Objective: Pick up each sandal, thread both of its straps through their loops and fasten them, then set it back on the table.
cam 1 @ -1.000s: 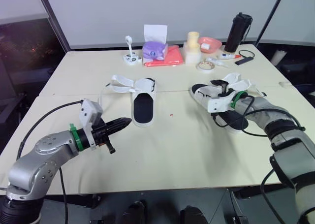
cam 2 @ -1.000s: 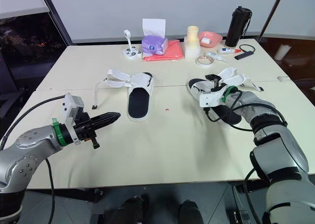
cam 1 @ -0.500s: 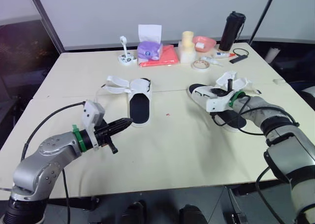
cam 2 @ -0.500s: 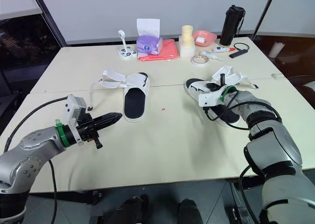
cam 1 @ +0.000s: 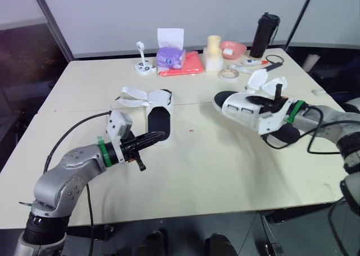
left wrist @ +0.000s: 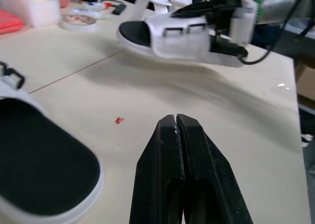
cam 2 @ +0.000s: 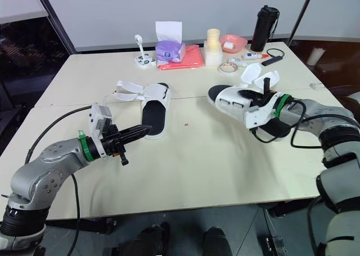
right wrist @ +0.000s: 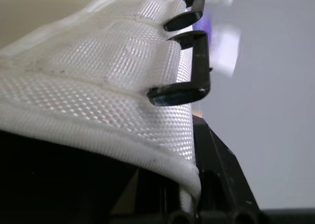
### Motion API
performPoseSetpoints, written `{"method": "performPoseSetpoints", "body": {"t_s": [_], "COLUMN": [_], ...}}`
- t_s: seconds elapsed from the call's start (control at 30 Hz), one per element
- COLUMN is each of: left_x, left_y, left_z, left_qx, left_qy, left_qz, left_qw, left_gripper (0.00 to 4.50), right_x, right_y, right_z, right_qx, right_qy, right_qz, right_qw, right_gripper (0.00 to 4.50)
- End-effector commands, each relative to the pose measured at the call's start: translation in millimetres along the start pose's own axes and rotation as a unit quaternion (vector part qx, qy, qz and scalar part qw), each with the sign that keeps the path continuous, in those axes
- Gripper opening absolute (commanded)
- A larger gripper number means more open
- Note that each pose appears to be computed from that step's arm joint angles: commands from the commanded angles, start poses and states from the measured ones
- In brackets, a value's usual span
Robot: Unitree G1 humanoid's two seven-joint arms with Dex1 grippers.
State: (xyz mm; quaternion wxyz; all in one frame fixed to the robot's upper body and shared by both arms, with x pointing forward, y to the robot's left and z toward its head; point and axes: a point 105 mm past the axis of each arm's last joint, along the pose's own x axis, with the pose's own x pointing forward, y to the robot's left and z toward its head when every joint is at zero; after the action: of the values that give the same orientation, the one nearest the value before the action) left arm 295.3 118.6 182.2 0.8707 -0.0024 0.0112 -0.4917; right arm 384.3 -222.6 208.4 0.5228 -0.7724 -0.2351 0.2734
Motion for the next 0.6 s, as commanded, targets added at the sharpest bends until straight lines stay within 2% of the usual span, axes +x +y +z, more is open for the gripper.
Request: {"method": "performPoseSetpoints", "body": {"t_s": [0.03, 0.23, 0.37, 0.6], "left_x": [5, 6, 1, -3], "left_y": [7, 11, 15, 16], "left_z": [7, 13, 14, 17], "left_qx": [0.021, 0.021, 0.02, 0.027], "left_qy": [-0.007, -0.017, -0.018, -0.02], "left_qz": [-0.011, -0.02, -0.017, -0.003], "left_qw": [1.0, 0.999, 0.999, 0.999], "left_gripper": [0.0, 0.0, 0.0, 0.0], "right_x": [-6, -1, 7, 24], "right_y": [-29, -33, -19, -10], "right_z": [22, 63, 98, 127], "right_qx": [-0.028, -0.047, -0.064, -0.071], "right_qy": [-0.071, -0.172, -0.244, -0.276], "right_qz": [-0.045, -0.059, -0.033, -0.03], "right_qw": [0.996, 0.982, 0.967, 0.958], "right_gripper": [0.03, 0.03, 0.03, 0.03]}}
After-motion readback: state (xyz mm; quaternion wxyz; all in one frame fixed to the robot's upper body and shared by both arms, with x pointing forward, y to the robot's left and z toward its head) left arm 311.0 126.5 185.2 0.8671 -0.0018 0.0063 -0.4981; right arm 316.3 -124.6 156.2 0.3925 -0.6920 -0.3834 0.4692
